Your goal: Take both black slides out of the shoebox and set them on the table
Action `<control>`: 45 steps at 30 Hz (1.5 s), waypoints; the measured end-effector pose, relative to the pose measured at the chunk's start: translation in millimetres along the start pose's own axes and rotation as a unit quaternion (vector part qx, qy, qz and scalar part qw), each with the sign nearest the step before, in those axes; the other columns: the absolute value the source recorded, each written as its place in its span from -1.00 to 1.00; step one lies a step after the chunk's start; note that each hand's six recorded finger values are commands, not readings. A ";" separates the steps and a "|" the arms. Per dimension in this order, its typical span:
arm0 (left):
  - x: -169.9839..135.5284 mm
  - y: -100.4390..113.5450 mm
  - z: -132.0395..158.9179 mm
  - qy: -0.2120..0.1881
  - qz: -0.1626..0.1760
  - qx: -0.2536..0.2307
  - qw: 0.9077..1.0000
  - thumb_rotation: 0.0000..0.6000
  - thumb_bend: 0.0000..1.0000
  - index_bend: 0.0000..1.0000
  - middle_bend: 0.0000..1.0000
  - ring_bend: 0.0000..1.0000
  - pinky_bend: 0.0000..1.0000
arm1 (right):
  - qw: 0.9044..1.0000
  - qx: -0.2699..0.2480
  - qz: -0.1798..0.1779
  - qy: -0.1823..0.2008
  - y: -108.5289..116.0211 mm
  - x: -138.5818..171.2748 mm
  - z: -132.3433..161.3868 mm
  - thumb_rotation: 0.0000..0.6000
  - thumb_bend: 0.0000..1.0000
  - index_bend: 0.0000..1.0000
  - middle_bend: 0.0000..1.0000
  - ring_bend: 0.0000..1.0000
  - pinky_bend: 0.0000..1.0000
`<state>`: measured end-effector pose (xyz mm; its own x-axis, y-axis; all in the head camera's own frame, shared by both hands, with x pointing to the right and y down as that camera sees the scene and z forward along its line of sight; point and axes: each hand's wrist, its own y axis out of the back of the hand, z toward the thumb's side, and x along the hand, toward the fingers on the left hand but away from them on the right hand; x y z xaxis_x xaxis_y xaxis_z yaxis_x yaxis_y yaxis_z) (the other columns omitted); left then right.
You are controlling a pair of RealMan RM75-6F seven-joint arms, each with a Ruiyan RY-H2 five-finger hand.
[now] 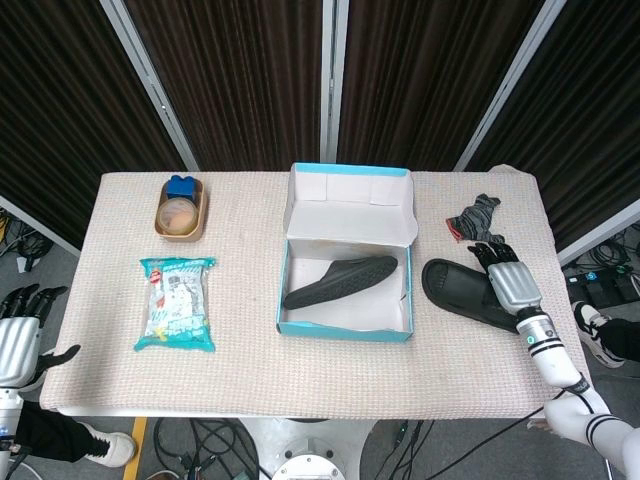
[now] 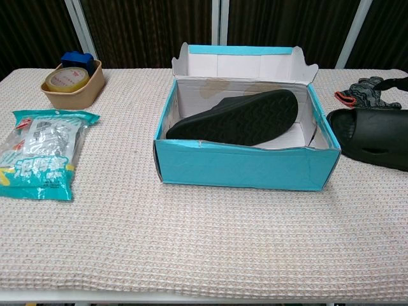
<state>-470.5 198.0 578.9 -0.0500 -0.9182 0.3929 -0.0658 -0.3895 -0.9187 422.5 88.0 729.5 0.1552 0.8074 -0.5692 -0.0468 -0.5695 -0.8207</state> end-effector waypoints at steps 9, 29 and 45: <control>31.2 6.5 24.9 -0.056 -0.008 -0.014 0.998 1.00 -1.00 -0.63 -0.59 -0.79 -0.76 | 0.996 0.093 -0.009 -0.010 29.8 17.4 -1.8 1.00 -1.00 -1.00 -1.00 -1.00 -1.00; 146.2 0.0 293.4 -0.341 -0.134 -0.108 0.924 1.00 -1.00 -0.52 -0.44 -0.56 -0.34 | 0.987 0.014 -0.159 -0.026 162.3 96.8 -20.9 1.00 -1.00 -1.00 -1.00 -1.00 -1.00; 157.3 -62.0 419.8 -0.331 -0.211 -0.106 0.913 1.00 -1.00 -0.59 -0.49 -0.56 -0.29 | 0.988 0.014 -0.155 -0.023 155.6 99.4 -22.6 1.00 -1.00 -1.00 -1.00 -1.00 -1.00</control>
<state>-55.9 47.6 680.5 0.6340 -0.5587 0.5346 -0.1351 -0.7608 -0.6348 452.9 76.2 546.4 0.1218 0.9488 -0.2916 -0.0319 -0.2899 -0.9565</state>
